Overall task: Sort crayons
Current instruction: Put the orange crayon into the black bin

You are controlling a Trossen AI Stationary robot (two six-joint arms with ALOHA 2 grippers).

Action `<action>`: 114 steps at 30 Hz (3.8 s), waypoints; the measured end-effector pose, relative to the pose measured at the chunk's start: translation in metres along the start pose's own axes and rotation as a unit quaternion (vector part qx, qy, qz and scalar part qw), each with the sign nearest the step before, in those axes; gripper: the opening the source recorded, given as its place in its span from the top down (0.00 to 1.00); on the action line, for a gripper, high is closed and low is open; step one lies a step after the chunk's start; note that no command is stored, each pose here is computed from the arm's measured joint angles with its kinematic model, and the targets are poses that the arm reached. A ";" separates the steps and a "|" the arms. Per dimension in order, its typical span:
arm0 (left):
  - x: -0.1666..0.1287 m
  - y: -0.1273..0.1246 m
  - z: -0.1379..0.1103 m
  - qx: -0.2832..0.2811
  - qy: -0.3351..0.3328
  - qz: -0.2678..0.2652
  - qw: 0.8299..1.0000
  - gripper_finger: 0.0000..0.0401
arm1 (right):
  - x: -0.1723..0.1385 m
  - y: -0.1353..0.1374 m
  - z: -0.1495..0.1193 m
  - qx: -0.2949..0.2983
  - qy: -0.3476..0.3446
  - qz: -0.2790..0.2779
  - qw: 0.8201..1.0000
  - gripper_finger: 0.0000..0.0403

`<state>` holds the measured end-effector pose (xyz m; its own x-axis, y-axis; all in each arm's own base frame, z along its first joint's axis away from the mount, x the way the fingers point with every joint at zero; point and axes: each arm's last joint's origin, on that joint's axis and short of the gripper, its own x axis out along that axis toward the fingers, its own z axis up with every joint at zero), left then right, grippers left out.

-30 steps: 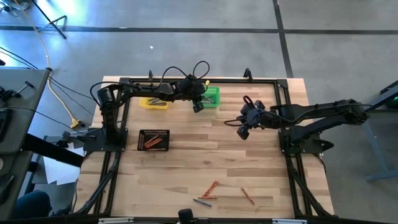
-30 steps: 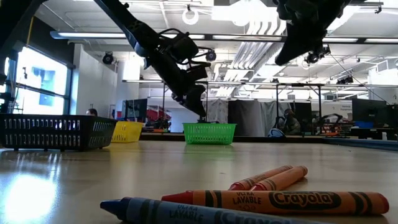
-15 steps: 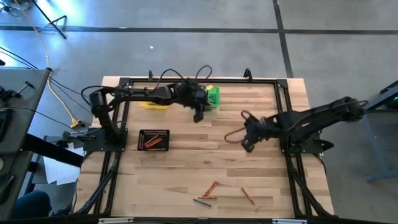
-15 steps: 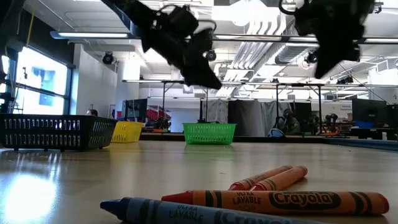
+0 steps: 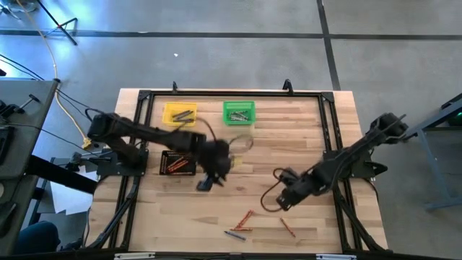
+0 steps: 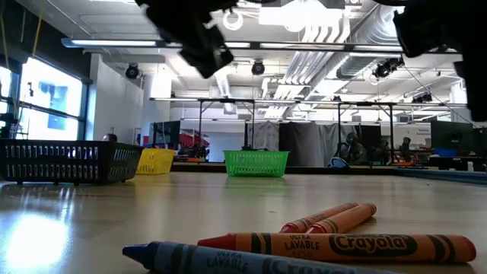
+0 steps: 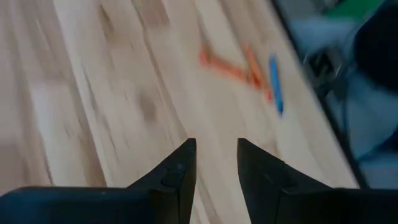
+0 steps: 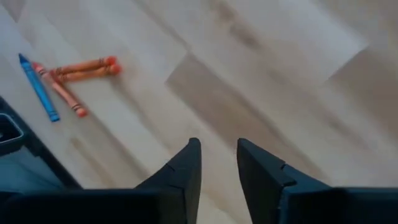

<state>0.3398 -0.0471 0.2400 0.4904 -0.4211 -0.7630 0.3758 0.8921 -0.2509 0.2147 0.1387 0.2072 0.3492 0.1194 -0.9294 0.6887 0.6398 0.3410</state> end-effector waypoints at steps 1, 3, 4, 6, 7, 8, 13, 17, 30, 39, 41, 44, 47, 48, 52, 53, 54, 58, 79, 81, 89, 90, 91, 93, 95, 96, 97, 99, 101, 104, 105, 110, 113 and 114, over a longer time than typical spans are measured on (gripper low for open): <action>0.004 -0.009 -0.003 0.001 0.021 0.009 1.000 0.74 | 0.005 0.003 -0.004 0.005 0.003 0.005 1.000 0.75; 0.010 -0.026 -0.007 0.007 0.052 0.027 0.998 0.74 | 0.014 0.011 -0.012 0.017 0.007 0.020 1.000 0.74; 0.012 -0.033 -0.008 0.013 0.060 0.033 0.998 0.74 | 0.019 0.015 -0.015 0.021 0.011 0.030 0.999 0.74; 0.016 -0.048 -0.010 0.025 0.070 0.040 0.996 0.74 | 0.026 0.022 -0.021 0.035 0.024 0.048 0.998 0.74; 0.018 -0.054 -0.010 0.030 0.070 0.041 0.996 0.74 | 0.029 0.025 -0.023 0.043 0.032 0.059 0.997 0.74; 0.020 -0.060 -0.011 0.032 0.071 0.040 0.996 0.74 | 0.032 0.028 -0.025 0.052 0.037 0.067 0.996 0.74; 0.024 -0.077 -0.012 0.034 0.073 0.045 0.996 0.74 | 0.042 0.037 -0.038 0.086 0.050 0.092 0.991 0.74; 0.026 -0.086 -0.012 0.036 0.067 0.038 0.996 0.74 | 0.048 0.038 -0.049 0.110 0.061 0.087 0.988 0.74; 0.030 -0.101 -0.003 0.061 0.013 0.023 0.998 0.74 | 0.047 0.032 -0.075 0.151 0.080 0.057 0.984 0.74; 0.030 -0.101 -0.003 0.053 0.008 0.022 0.998 0.74 | 0.047 0.030 -0.074 0.149 0.077 0.044 0.985 0.74; 0.030 -0.101 -0.003 0.052 0.009 0.022 0.998 0.74 | 0.047 0.030 -0.074 0.148 0.078 0.044 0.985 0.74; 0.030 -0.101 -0.002 0.043 0.008 0.022 0.999 0.74 | 0.047 0.029 -0.075 0.147 0.088 0.038 0.984 0.74; 0.030 -0.102 -0.003 0.039 0.008 0.022 0.999 0.74 | 0.049 0.028 -0.076 0.147 0.097 0.026 0.984 0.74; 0.030 -0.101 -0.002 0.039 0.008 0.022 0.999 0.74 | 0.050 0.027 -0.076 0.147 0.099 0.022 0.984 0.74; 0.030 -0.102 -0.002 0.040 0.004 0.022 0.999 0.74 | 0.060 0.025 -0.078 0.145 0.108 0.002 0.984 0.74; 0.030 -0.102 -0.002 0.040 0.004 0.022 0.999 0.74 | 0.062 0.025 -0.079 0.145 0.108 -0.002 0.984 0.74; 0.030 -0.102 -0.002 0.040 0.004 0.022 0.999 0.74 | 0.065 0.025 -0.080 0.144 0.109 -0.005 0.983 0.74; 0.030 -0.102 -0.002 0.040 0.004 0.022 0.999 0.74 | 0.073 0.025 -0.081 0.143 0.110 -0.007 0.984 0.74; 0.030 -0.101 -0.002 0.067 0.005 0.029 0.997 0.74 | 0.085 0.024 -0.076 0.154 0.085 -0.133 0.975 0.74; 0.030 -0.101 -0.002 0.071 0.007 0.031 0.997 0.74 | 0.083 0.027 -0.072 0.142 0.080 -0.136 0.977 0.74; 0.030 -0.100 -0.003 0.071 0.007 0.053 0.996 0.74 | 0.082 0.030 -0.067 0.135 0.079 -0.149 0.976 0.74; 0.030 -0.100 -0.003 0.071 0.007 0.053 0.996 0.74 | 0.084 0.030 -0.067 0.136 0.081 -0.151 0.976 0.74; 0.030 -0.100 -0.003 0.071 0.007 0.054 0.996 0.74 | 0.086 0.030 -0.067 0.137 0.084 -0.153 0.975 0.74; 0.030 -0.099 -0.003 0.074 0.008 0.054 0.996 0.74 | 0.089 0.030 -0.068 0.139 0.090 -0.152 0.975 0.74; 0.030 -0.100 -0.003 0.078 0.008 0.054 0.995 0.74 | 0.090 0.031 -0.068 0.145 0.093 -0.150 0.973 0.74; 0.030 -0.100 -0.003 0.080 0.008 0.054 0.995 0.74 | 0.090 0.031 -0.068 0.150 0.093 -0.150 0.973 0.75; 0.030 -0.100 -0.003 0.080 0.008 0.054 0.995 0.74 | 0.090 0.031 -0.068 0.152 0.093 -0.150 0.973 0.75; 0.030 -0.100 -0.003 0.080 0.008 0.054 0.995 0.74 | 0.090 0.032 -0.068 0.152 0.093 -0.151 0.972 0.77; 0.030 -0.100 -0.003 0.080 0.008 0.054 0.995 0.74 | 0.089 0.034 -0.068 0.151 0.093 -0.154 0.972 0.80; 0.030 -0.099 -0.003 0.080 0.008 0.054 0.995 0.74 | 0.086 0.038 -0.068 0.151 0.092 -0.157 0.972 0.87; 0.030 -0.099 -0.003 0.080 0.008 0.054 0.995 0.74 | 0.085 0.038 -0.068 0.151 0.093 -0.158 0.971 0.89; 0.030 -0.099 -0.003 0.080 0.008 0.054 0.995 0.74 | 0.084 0.042 -0.068 0.140 0.095 -0.151 0.974 0.98; 0.030 -0.099 -0.003 0.080 0.007 0.054 0.995 0.74 | 0.084 0.042 -0.068 0.139 0.097 -0.149 0.974 0.98; 0.030 -0.099 -0.003 0.080 0.007 0.054 0.995 0.74 | 0.084 0.042 -0.068 0.138 0.097 -0.148 0.974 0.98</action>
<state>0.3151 -0.1481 0.2403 0.5237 -0.3203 -0.7894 0.4424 0.8941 -0.0693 0.2301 0.2273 0.1342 0.0007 0.1184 -0.9930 0.8951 0.4426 0.0535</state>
